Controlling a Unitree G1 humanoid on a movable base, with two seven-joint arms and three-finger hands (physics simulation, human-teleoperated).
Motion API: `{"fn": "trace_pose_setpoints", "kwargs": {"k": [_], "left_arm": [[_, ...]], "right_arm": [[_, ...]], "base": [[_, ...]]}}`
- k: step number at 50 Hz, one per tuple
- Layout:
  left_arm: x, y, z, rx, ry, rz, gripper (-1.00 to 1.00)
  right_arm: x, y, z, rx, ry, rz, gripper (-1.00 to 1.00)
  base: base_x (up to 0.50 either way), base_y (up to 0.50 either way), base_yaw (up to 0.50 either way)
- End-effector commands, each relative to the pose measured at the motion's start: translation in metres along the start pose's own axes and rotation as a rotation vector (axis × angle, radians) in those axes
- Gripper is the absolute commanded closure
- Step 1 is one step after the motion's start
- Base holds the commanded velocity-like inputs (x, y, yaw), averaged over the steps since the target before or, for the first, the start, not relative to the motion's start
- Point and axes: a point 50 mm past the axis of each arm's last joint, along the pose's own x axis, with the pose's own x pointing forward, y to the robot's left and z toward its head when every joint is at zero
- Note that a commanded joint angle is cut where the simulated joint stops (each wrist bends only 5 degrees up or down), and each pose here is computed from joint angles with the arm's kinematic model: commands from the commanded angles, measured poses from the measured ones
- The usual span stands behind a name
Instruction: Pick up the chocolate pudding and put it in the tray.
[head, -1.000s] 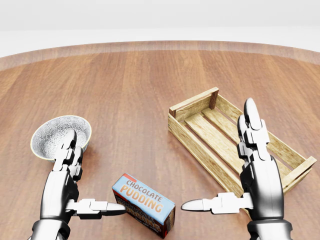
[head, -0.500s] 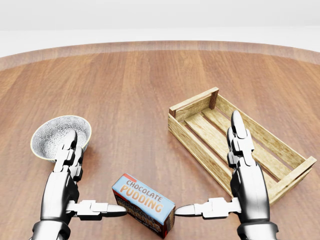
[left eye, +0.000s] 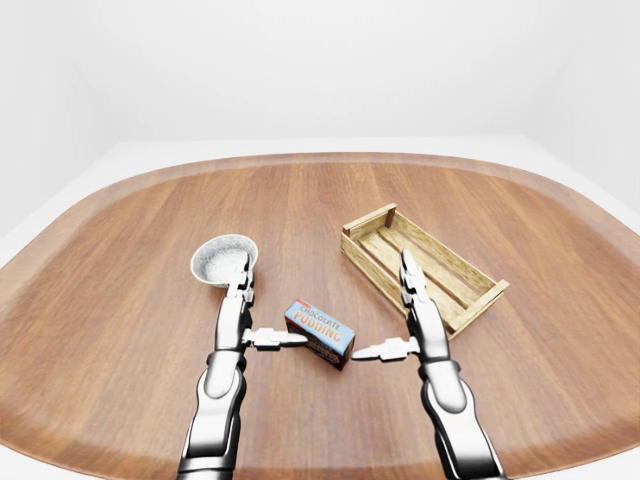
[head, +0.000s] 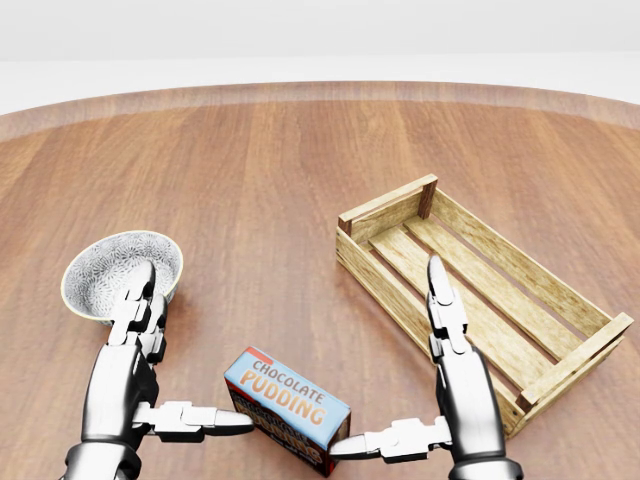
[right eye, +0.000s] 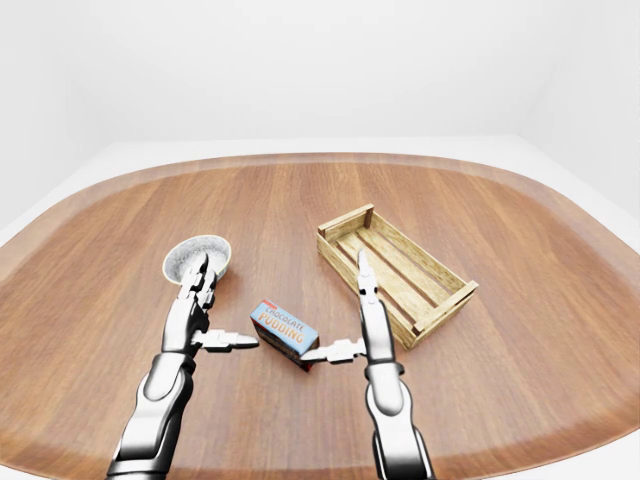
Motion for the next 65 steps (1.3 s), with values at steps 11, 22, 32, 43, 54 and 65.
{"fn": "trace_pose_setpoints", "kwargs": {"k": [11, 22, 32, 43, 54, 65], "left_arm": [[0.002, 0.0, 0.0, -0.001, 0.006, 0.002, -1.0], [0.002, 0.001, 0.0, -0.001, 0.008, 0.004, -1.0], [0.001, 0.001, -0.001, -0.001, 0.007, 0.003, -1.0], [0.001, 0.0, -0.001, 0.001, 0.007, 0.0, -1.0], [0.0, 0.0, 0.0, 0.002, 0.006, -0.002, -1.0], [0.001, 0.0, -0.001, 0.002, 0.006, -0.002, -1.0]], "right_arm": [[-0.005, 0.016, -0.021, -0.064, 0.09, 0.04, -1.0], [-0.008, 0.022, -0.033, -0.091, 0.138, 0.058, -1.0], [-0.013, 0.029, -0.049, -0.123, 0.204, 0.073, -1.0], [-0.015, 0.032, -0.056, -0.133, 0.235, 0.079, -1.0], [-0.016, 0.037, -0.064, -0.148, 0.267, 0.086, -1.0], [-0.013, 0.045, -0.06, -0.152, 0.248, 0.102, -1.0]], "base": [[0.0, 0.0, 0.0], [0.0, 0.0, 0.0], [0.0, 0.0, 0.0], [0.0, 0.0, 0.0], [0.0, 0.0, 0.0], [0.0, 0.0, 0.0]]}}
